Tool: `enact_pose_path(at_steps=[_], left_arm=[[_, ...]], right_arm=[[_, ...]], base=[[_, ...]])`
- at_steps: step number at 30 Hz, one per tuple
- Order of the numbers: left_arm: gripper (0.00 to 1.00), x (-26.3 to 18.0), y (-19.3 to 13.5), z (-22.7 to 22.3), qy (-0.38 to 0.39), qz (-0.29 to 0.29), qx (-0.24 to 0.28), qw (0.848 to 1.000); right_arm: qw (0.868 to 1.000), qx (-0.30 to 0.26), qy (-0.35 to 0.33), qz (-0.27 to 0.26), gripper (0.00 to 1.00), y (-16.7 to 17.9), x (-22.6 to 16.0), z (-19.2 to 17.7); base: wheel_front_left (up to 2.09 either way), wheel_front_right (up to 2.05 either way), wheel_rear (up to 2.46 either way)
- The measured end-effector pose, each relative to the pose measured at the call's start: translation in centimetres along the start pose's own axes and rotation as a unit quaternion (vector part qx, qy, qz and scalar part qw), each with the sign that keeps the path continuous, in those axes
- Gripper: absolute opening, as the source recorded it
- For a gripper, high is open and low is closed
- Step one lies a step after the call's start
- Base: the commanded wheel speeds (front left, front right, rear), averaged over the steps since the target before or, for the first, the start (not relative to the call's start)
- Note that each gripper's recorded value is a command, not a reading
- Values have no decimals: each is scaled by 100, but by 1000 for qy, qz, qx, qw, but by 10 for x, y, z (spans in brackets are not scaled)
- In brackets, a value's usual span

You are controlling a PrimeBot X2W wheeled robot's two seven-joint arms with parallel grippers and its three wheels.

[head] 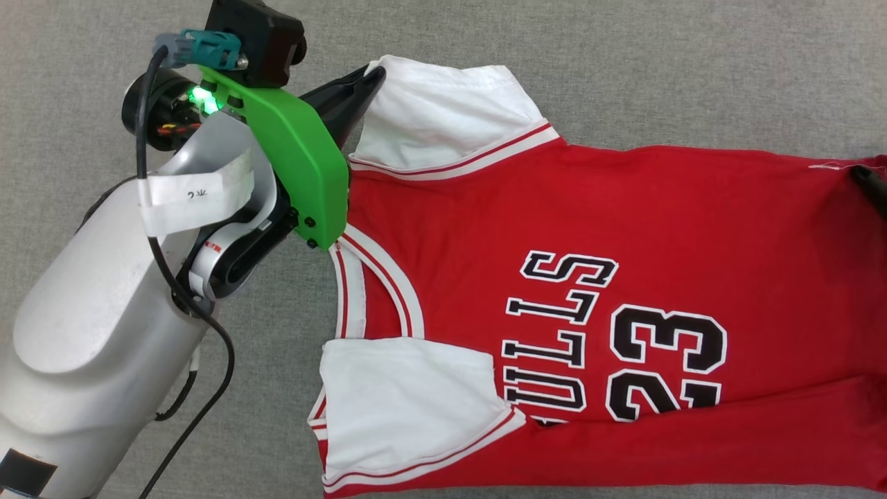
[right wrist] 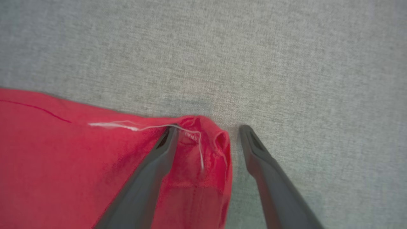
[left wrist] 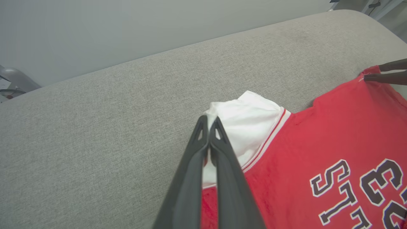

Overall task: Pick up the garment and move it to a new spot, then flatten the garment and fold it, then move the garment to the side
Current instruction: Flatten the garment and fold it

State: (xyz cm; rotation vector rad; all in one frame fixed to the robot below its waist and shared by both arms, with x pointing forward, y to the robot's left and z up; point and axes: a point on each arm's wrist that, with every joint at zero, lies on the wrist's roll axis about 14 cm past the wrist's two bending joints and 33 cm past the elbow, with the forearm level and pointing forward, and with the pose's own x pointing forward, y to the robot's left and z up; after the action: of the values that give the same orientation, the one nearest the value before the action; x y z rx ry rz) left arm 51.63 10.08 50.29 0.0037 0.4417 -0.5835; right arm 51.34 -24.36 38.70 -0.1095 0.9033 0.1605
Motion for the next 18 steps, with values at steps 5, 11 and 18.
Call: enact_pose_path(at_steps=[5,11,18], left_arm=[[0,4,11,-10,7,14,-4,1000],[0,1,21,-6,-8,31,-8,999],[0,-15,21,1,-30,48,-15,998]], right_arm=[[1000,-1,17,2,0,2,7,-6],[1000,5,-24,3,0,4,1,8],[995,17,-97,7,0,4,-27,34]], base=[[0,0,0],[0,0,0],[0,0,0]])
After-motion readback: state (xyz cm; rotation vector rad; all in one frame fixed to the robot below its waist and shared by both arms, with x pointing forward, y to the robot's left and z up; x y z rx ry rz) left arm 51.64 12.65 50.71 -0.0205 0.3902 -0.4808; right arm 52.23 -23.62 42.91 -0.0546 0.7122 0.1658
